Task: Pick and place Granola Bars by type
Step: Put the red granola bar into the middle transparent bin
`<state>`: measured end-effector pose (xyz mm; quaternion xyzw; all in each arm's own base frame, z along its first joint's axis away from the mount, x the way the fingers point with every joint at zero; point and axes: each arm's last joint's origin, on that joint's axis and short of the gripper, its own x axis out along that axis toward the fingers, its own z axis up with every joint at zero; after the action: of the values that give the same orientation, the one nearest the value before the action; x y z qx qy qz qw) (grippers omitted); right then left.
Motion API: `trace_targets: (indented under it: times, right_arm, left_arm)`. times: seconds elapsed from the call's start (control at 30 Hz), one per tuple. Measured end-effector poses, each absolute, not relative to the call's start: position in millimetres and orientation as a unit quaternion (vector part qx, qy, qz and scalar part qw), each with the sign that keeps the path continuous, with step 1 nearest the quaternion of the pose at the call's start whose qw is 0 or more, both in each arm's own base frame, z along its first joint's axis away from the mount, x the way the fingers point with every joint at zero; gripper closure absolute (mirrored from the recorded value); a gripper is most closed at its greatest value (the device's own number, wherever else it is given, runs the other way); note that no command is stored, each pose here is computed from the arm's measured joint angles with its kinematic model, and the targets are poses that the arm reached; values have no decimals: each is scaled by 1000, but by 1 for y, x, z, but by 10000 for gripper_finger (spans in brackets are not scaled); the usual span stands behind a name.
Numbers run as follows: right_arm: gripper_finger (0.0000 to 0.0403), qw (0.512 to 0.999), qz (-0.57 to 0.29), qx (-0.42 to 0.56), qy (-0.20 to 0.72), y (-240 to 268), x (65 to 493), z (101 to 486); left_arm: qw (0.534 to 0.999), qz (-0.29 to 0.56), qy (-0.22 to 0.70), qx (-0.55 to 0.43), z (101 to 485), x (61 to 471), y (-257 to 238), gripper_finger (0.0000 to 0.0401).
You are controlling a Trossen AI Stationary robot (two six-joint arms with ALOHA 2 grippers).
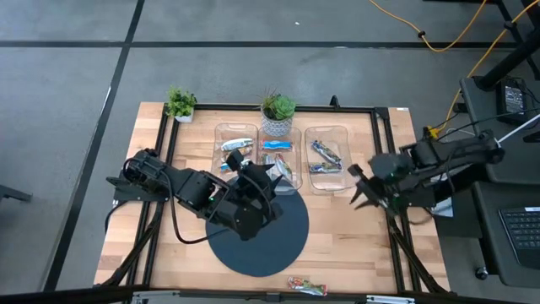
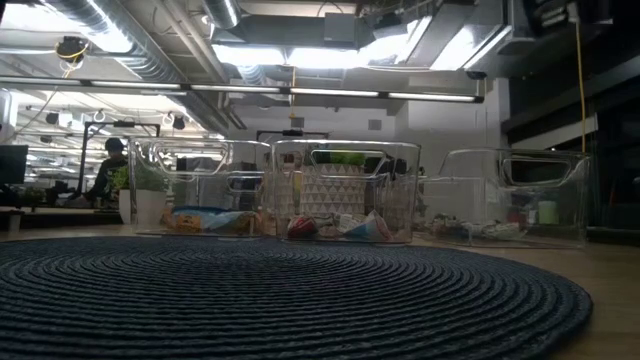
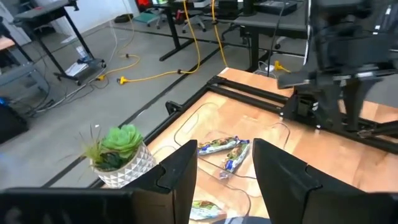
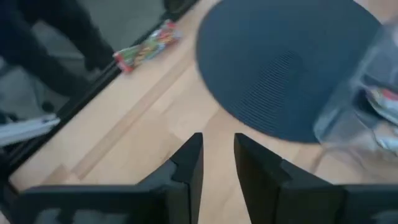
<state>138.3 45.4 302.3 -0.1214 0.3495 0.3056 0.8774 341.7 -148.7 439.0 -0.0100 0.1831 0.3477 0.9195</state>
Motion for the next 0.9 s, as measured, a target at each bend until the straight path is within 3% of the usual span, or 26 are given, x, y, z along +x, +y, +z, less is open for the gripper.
trace_targets:
  times: [0.43,0.73,0.9]
  right_arm:
    - [309,877,331,-214,275,148,164,311]
    - [307,830,381,-172,370,232,210,297]
    - [296,805,354,-143,455,264,230,272]
  left_arm:
    - [924,316,216,17,434,330,-165,254]
    - [926,272,260,38,429,317,-179,254]
    - [927,258,266,54,429,312,-186,254]
